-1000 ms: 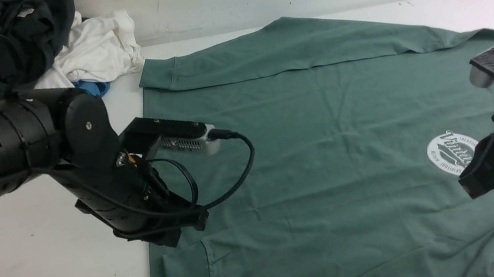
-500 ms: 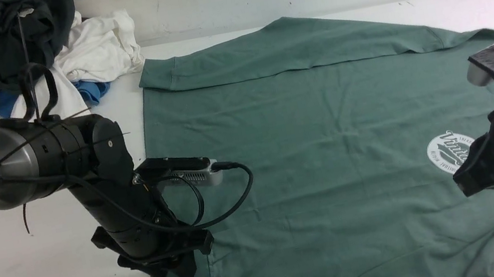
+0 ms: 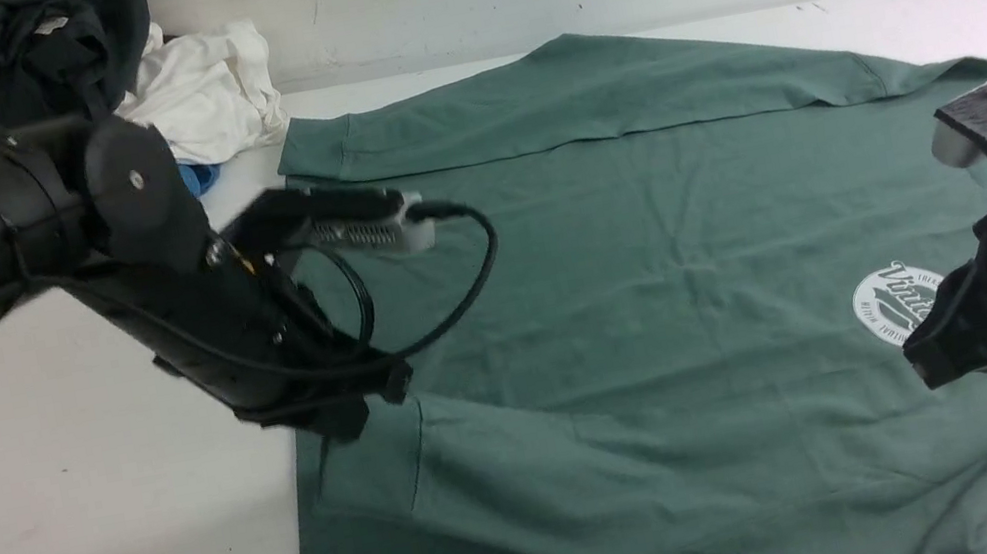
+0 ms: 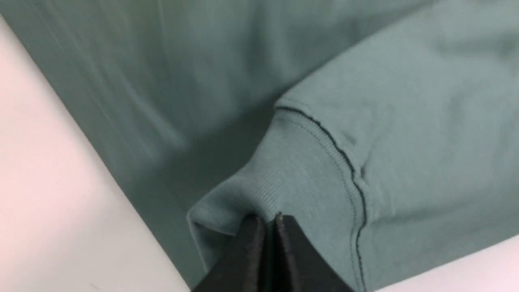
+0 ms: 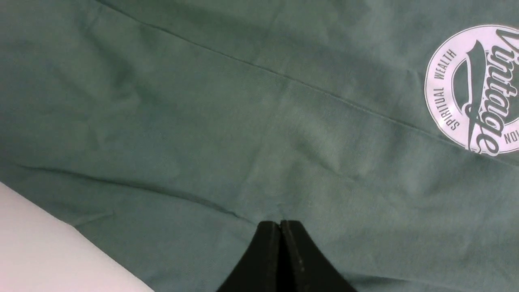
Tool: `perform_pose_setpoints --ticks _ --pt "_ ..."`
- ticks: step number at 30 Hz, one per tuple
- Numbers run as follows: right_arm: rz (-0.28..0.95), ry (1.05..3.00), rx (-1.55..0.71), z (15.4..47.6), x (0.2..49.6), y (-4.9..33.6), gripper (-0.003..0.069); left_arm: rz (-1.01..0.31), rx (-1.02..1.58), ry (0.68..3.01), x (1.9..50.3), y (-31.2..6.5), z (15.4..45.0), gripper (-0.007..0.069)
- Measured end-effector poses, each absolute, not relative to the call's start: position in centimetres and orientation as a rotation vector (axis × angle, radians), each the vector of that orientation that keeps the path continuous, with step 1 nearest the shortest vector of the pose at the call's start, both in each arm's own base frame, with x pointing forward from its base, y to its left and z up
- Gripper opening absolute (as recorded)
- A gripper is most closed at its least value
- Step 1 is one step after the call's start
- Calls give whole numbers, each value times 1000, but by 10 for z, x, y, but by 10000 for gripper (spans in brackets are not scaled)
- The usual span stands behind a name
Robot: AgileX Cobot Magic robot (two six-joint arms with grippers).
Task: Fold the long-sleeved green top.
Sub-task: Use the left arm to drag and place the cuff at the centered position on the left edge of the fabric
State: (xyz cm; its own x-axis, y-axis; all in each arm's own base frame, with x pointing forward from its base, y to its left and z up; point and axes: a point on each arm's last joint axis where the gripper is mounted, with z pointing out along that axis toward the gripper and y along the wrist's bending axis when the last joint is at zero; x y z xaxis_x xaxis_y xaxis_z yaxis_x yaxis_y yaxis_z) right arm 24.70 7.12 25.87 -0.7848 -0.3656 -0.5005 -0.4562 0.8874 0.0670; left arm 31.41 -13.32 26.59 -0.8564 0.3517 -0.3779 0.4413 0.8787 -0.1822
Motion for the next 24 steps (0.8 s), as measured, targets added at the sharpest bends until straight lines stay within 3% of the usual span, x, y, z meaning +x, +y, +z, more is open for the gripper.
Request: perform_pose_setpoints --ticks 5,8,14,17,19,24 --pt "245 2558 -607 259 248 71 -10 -207 630 2493 338 -130 310 2" --pt "242 2557 -611 259 248 71 -10 -149 622 2454 350 -130 310 2" --pt "241 2553 -610 259 248 71 -10 -94 511 2545 403 -125 245 12" --pt "246 2550 -603 259 248 71 -10 -77 498 2615 417 -125 214 70" --pt "263 2550 -591 260 248 72 -10 -64 501 2635 422 -126 209 134" --pt "316 2562 -587 254 252 76 -10 -27 506 2600 433 -126 232 309"
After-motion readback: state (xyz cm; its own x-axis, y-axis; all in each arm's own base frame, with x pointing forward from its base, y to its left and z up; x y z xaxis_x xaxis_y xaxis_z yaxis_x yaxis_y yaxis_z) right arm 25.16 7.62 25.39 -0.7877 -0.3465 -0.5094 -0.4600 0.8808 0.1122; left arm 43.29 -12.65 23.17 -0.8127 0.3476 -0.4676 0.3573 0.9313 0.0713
